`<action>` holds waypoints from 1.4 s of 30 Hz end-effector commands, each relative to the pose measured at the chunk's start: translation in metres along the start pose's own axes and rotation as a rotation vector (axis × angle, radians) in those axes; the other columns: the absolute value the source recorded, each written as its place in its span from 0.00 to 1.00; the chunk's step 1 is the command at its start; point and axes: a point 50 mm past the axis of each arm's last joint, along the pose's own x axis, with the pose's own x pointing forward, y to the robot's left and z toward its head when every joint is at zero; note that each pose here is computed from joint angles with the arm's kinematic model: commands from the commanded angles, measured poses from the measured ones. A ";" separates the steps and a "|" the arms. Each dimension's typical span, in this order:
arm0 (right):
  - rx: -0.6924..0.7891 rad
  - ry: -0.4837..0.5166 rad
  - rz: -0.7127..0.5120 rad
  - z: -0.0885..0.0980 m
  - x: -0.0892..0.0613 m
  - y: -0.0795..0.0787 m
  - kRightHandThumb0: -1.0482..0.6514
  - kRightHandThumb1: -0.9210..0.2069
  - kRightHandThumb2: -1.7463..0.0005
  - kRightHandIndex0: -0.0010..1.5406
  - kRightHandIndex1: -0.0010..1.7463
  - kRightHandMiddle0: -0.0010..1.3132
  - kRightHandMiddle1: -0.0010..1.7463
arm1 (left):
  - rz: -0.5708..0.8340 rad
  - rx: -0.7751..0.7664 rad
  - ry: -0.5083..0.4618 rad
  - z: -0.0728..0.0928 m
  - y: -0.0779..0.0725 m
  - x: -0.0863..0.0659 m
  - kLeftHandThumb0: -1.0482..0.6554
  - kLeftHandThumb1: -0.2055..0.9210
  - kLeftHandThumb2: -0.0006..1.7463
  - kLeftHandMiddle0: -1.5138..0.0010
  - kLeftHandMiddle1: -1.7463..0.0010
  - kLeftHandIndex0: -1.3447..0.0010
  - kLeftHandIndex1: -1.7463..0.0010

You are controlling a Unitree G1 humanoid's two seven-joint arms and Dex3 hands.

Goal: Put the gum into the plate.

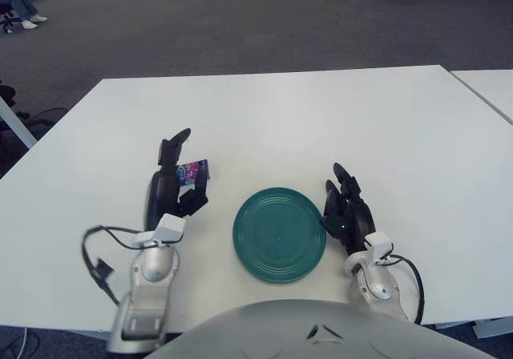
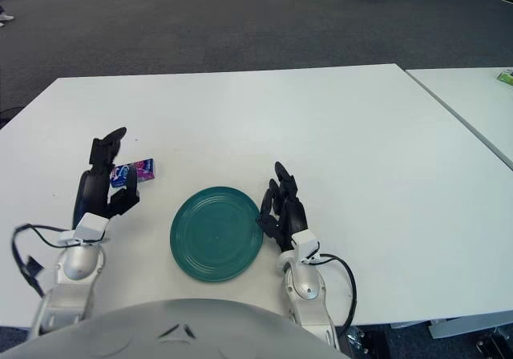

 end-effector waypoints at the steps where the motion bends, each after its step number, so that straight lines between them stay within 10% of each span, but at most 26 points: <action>1: -0.011 0.117 -0.015 -0.018 -0.007 -0.008 0.24 0.00 0.44 0.05 0.00 0.00 0.11 | -0.088 0.199 -0.066 -0.008 0.008 0.007 0.07 1.00 0.40 0.74 0.98 1.00 0.44; 14: -0.021 0.107 -0.007 -0.015 -0.007 -0.007 0.24 0.00 0.44 0.05 0.00 0.00 0.11 | -0.449 0.575 -0.108 -0.024 0.012 0.044 0.00 1.00 0.29 0.79 1.00 1.00 0.49; 42: -0.030 0.146 -0.019 -0.016 -0.011 -0.014 0.23 0.00 0.45 0.04 0.00 0.00 0.14 | -0.635 0.545 0.009 -0.069 -0.013 0.066 0.00 1.00 0.27 0.92 1.00 1.00 0.59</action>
